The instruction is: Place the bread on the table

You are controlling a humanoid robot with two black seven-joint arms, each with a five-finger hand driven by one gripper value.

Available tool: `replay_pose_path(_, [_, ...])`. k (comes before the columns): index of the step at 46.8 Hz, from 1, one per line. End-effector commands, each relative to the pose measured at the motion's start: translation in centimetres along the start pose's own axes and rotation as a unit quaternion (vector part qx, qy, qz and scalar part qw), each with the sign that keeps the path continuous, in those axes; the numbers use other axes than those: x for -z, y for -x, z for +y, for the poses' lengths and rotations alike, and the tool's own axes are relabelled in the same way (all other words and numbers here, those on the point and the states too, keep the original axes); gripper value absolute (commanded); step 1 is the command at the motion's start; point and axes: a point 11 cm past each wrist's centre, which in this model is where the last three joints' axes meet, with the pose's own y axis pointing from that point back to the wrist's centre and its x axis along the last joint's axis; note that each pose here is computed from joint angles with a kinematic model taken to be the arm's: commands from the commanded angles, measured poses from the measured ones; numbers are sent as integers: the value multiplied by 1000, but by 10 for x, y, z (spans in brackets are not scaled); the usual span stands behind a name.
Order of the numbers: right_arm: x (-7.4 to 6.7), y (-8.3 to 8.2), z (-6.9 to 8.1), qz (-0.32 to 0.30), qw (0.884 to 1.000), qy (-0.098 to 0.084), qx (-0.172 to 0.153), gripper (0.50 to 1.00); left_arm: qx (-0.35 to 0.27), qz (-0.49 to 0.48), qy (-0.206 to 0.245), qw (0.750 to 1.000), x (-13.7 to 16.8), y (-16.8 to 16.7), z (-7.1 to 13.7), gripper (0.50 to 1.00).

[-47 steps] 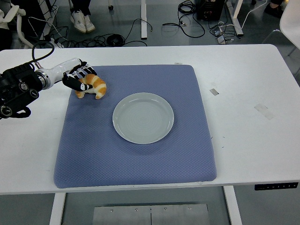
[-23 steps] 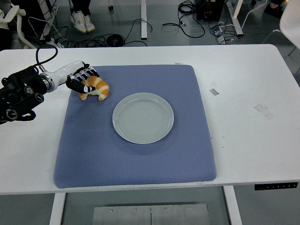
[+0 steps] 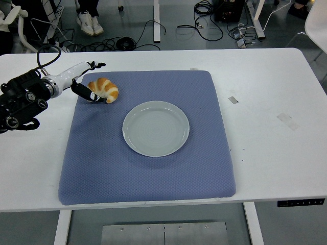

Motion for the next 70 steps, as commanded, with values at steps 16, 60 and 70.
replay_pose_path(16, [0, 0, 0, 0, 1000, 0, 0, 1000, -83, 181, 51, 979, -24, -47, 3, 981])
replay_pose_path(60, [0, 0, 0, 0, 1000, 0, 0, 1000, -93, 409, 182, 889, -41, -53, 14, 983])
replay_pose_path(70, [-1, 0, 0, 0, 1000, 1, 0, 1000, -84, 485, 198, 848, -36, -63, 16, 983])
